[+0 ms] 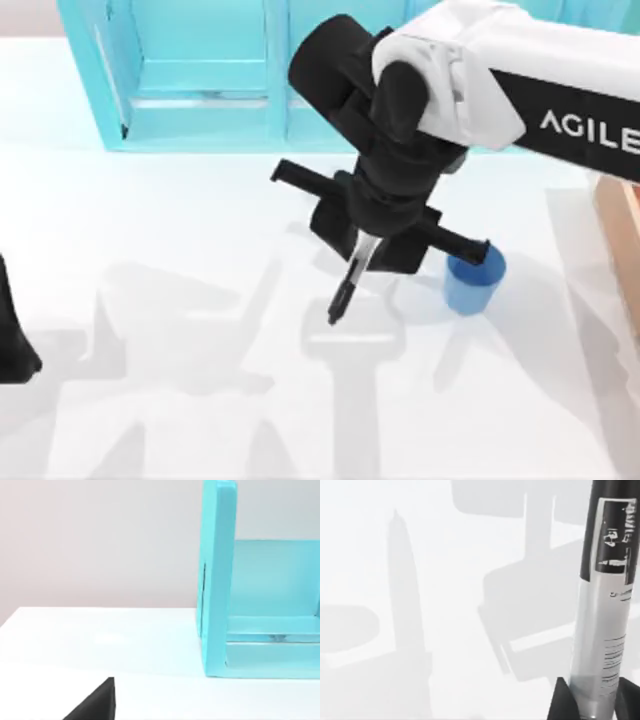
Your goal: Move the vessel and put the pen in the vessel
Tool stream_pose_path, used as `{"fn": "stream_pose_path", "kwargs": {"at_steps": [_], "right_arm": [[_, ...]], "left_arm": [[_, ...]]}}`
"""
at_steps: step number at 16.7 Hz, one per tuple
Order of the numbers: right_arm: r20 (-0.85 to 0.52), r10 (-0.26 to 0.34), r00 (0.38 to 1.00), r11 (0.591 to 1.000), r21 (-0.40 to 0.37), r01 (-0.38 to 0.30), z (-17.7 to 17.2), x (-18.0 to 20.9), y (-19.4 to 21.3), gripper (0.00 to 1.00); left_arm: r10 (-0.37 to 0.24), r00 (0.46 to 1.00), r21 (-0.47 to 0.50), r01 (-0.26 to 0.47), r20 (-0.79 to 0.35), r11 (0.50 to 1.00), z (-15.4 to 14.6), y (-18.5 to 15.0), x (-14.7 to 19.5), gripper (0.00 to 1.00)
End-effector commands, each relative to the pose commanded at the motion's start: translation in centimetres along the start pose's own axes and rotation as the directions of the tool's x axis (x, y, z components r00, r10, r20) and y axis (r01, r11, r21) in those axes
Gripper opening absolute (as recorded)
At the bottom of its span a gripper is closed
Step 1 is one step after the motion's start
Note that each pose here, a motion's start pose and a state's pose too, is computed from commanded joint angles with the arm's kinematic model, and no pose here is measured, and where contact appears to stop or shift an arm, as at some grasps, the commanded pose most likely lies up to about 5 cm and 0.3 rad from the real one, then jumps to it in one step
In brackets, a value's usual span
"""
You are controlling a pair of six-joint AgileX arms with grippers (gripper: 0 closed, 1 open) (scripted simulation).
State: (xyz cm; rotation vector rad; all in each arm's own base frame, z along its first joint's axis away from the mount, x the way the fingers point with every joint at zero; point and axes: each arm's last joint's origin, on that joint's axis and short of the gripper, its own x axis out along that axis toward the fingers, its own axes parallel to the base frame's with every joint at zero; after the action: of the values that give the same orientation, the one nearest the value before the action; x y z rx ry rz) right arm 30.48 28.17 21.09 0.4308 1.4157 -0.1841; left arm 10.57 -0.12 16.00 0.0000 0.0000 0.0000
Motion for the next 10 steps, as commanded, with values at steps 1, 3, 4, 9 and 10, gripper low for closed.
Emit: {"fn": "stream_pose_path", "kwargs": {"at_steps": [1,3,4,9,10], "right_arm": [[0.04,0.001,0.999,1.0,-0.03,0.0,-0.2,0.5,-0.1,0.0],[0.145,0.007,0.989,0.994,-0.107,0.008,-0.8,1.8,-0.3,0.0],[0.206,0.012,0.978,0.988,-0.151,0.02,-1.2,2.6,-0.4,0.0],[0.534,0.049,0.844,0.917,-0.36,0.174,-3.9,7.1,-2.5,0.0],[0.595,0.062,0.801,0.896,-0.387,0.218,-4.5,7.9,-3.2,0.0]], "left_arm": [[0.0,1.0,0.0,0.0,0.0,1.0,0.0,0.0,0.0,1.0],[0.0,1.0,0.0,0.0,0.0,1.0,0.0,0.0,0.0,1.0],[0.0,1.0,0.0,0.0,0.0,1.0,0.0,0.0,0.0,1.0],[0.0,1.0,0.0,0.0,0.0,1.0,0.0,0.0,0.0,1.0],[0.0,1.0,0.0,0.0,0.0,1.0,0.0,0.0,0.0,1.0]]}}
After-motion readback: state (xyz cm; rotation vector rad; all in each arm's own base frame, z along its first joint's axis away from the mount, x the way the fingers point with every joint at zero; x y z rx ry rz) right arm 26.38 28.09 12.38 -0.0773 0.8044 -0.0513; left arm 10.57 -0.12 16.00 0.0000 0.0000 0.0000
